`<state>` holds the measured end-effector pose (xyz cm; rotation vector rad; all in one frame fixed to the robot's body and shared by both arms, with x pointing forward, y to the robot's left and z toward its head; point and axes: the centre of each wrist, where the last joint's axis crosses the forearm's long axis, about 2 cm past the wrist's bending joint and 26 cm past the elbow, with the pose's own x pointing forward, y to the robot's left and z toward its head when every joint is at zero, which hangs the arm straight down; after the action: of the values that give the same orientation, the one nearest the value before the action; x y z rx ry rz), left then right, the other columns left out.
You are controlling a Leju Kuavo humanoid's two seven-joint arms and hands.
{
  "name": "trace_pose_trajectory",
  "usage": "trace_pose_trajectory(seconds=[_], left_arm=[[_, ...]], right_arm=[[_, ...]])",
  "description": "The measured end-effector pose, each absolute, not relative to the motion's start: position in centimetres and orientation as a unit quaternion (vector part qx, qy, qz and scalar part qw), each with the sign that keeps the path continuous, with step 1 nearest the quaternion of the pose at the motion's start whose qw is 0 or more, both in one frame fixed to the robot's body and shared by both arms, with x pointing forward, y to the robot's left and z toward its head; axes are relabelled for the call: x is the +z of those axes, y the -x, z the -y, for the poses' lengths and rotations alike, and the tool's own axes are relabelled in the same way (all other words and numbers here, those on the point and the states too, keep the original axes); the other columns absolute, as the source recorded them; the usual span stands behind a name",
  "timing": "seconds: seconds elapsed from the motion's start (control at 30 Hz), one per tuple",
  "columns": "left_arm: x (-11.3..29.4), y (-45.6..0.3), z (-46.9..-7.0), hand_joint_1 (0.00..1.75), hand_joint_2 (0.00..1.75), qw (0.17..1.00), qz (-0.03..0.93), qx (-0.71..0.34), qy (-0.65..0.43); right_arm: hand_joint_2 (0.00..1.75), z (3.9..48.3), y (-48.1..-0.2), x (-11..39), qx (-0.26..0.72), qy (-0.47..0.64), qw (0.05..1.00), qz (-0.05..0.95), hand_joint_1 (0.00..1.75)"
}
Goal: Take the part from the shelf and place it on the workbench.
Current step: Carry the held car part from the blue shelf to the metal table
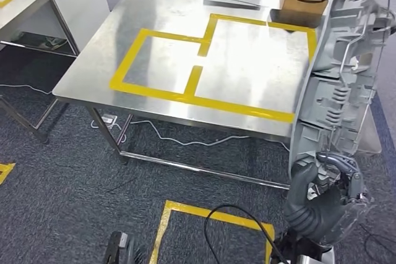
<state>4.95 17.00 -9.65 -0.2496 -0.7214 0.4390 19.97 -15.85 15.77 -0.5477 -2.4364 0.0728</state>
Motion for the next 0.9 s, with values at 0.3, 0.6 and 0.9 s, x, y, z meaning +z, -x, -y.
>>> trace_pose_trajectory(seconds=[0.3, 0.6, 0.9], left_arm=[[-9.7, -5.1, -17.4, 0.00, 1.75, 0.928, 0.313, 0.188, 0.073], [-9.9, -4.8, -18.0, 0.00, 1.75, 0.933, 0.305, 0.183, 0.057], [-9.9, -4.8, -18.0, 0.00, 1.75, 0.932, 0.308, 0.181, 0.059]], right_arm=[[1.75, 15.8, -20.0, 15.8, 0.036, 0.212, 0.311, 0.926, 1.75], [1.75, 15.8, -20.0, 15.8, 0.040, 0.214, 0.310, 0.926, 1.75], [1.75, 15.8, -20.0, 15.8, 0.041, 0.215, 0.306, 0.927, 1.75]])
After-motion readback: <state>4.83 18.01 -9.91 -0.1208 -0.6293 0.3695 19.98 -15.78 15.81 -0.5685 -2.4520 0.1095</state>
